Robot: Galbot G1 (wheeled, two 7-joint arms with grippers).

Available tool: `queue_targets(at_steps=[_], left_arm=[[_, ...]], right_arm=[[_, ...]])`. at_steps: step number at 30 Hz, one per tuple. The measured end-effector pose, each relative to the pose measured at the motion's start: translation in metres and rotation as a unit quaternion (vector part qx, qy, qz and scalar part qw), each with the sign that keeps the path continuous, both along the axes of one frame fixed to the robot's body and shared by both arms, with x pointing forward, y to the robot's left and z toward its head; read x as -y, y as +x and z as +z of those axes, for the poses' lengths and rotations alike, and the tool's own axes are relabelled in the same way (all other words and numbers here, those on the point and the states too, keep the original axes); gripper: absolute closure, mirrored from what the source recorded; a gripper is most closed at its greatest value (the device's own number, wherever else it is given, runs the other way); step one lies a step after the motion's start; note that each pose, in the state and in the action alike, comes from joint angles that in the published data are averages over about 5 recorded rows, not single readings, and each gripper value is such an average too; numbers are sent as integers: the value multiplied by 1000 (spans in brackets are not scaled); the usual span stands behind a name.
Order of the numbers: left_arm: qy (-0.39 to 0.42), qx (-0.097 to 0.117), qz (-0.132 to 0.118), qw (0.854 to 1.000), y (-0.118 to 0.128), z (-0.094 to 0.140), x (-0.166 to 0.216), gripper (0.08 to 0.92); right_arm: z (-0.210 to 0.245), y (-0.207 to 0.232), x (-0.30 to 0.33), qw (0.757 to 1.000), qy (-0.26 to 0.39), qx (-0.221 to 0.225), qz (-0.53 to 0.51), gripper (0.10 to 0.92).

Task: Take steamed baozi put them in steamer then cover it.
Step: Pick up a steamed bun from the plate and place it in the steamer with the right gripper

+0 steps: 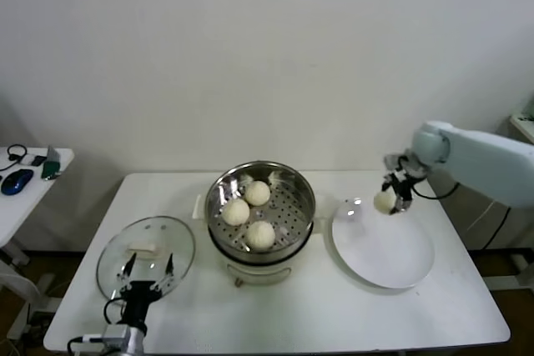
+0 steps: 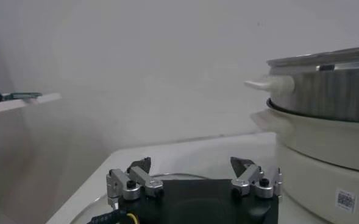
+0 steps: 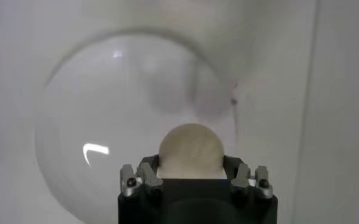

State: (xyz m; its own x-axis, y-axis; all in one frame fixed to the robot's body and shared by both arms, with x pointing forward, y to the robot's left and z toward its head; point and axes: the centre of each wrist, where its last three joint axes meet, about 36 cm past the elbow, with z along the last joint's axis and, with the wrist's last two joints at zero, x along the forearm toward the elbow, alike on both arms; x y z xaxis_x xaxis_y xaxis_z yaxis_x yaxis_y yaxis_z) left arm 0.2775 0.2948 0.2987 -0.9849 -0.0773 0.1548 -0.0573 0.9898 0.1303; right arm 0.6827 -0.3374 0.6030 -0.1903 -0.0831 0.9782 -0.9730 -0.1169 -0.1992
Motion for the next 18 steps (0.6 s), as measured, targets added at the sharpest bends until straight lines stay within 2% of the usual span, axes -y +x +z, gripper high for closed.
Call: queue_targets(at_steps=[5, 9, 13, 18], left_arm=[[4, 4, -3, 1000, 1, 2, -1, 177], [6, 8, -5, 1000, 3, 4, -1, 177], [7, 11, -5, 1000, 4, 5, -1, 177], [8, 15, -5, 1000, 6, 7, -2, 177]], right_arm=[[73, -11, -56, 998, 35, 22, 40, 327], [105, -28, -103, 995, 56, 28, 73, 327], [114, -45, -148, 992, 66, 25, 102, 327], [101, -59, -191, 990, 61, 16, 128, 326]])
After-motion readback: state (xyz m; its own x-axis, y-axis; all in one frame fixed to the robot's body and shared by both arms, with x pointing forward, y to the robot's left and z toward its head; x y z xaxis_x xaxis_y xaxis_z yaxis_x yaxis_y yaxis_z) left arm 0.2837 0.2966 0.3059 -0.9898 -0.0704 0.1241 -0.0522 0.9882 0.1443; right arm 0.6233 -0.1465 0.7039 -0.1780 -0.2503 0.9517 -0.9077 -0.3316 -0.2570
